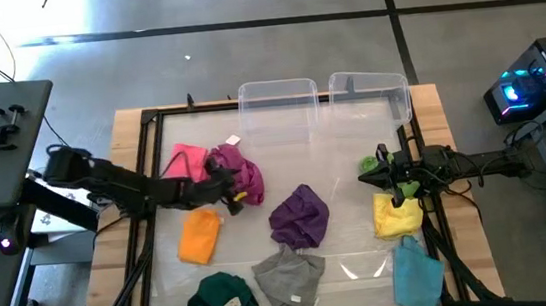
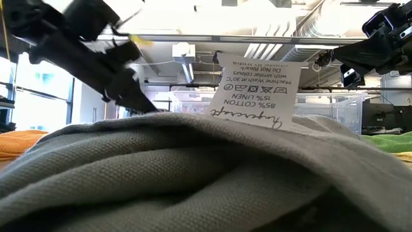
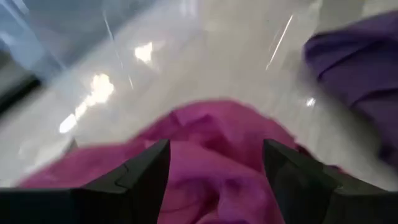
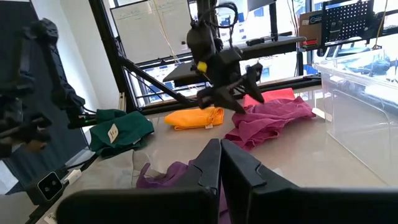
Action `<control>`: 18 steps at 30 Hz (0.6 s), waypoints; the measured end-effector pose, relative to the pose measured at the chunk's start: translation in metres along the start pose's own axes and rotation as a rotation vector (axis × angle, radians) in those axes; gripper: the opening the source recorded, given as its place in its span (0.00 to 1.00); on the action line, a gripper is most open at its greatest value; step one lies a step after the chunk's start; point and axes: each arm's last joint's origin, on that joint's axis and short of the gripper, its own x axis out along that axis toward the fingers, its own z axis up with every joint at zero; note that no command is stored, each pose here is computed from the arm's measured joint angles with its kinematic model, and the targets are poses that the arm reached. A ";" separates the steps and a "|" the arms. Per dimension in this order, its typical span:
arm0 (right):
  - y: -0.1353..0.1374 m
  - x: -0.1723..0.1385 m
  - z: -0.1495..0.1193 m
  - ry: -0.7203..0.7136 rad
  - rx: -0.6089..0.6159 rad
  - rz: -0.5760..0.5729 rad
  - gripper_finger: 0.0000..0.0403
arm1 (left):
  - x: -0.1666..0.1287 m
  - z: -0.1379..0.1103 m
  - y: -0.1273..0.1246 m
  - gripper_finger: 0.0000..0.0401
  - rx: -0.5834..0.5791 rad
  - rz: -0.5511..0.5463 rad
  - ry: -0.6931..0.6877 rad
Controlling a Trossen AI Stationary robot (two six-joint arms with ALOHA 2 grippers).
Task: Sort towels by color in basket
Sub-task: Put the dark pink towel into the left transparent bin
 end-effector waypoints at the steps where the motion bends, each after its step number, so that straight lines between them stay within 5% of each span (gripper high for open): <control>1: 0.000 0.000 0.000 0.000 0.000 0.000 0.01 | 0.005 -0.001 -0.002 0.61 -0.006 0.001 0.027; 9: 0.000 0.000 0.000 0.000 0.000 0.000 0.01 | 0.036 -0.016 -0.018 0.49 -0.089 -0.042 0.261; 14: 0.000 0.000 0.000 0.000 0.000 0.000 0.01 | 0.047 -0.015 -0.028 0.21 0.026 -0.104 0.283; 18: 0.000 0.000 0.000 0.000 0.000 0.000 0.01 | 0.043 0.008 -0.038 0.04 0.049 -0.286 0.306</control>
